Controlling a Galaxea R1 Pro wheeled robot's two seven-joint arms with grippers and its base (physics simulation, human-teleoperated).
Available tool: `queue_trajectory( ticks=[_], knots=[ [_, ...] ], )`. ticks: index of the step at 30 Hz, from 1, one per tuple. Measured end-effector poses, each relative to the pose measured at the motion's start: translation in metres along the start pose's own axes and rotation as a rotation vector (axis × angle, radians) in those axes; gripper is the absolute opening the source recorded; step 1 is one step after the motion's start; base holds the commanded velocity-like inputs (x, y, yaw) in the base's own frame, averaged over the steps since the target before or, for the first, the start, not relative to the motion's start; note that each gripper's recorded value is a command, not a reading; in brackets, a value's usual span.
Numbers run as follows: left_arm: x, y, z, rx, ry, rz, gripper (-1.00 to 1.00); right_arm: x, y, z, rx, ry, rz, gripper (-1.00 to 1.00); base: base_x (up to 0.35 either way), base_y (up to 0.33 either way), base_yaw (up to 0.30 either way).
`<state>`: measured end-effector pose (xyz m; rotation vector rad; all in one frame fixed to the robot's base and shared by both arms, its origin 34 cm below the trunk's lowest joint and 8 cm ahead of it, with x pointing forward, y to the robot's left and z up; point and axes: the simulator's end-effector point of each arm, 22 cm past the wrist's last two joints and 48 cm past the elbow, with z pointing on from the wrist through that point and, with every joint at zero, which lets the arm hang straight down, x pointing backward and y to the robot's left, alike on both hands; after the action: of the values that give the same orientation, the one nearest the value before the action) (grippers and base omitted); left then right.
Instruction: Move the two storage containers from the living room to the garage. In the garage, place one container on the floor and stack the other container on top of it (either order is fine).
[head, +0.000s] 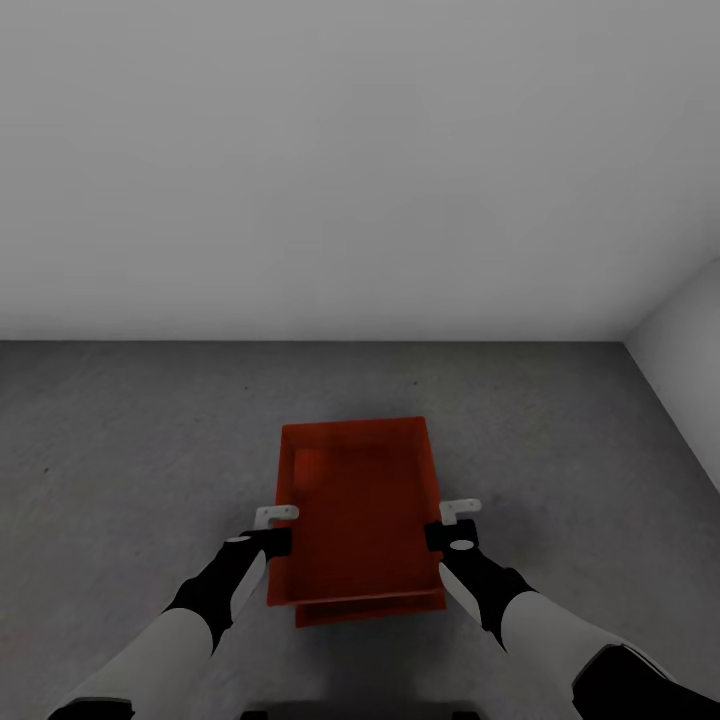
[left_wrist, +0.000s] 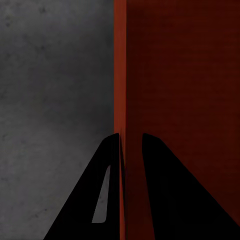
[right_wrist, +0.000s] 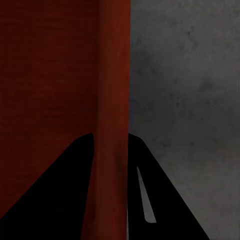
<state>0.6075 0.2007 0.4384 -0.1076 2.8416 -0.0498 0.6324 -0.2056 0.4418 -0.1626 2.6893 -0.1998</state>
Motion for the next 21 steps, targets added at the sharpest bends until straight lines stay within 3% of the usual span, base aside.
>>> queue_trajectory(
  ticks=[21],
  knots=[
    [0.013, 0.001, 0.029, 0.000, -0.007, 0.004, -1.00, 0.019, 0.005, 0.027, 0.002, -0.007, 0.004, -1.00, 0.000, 0.000, 0.000]
  ],
)
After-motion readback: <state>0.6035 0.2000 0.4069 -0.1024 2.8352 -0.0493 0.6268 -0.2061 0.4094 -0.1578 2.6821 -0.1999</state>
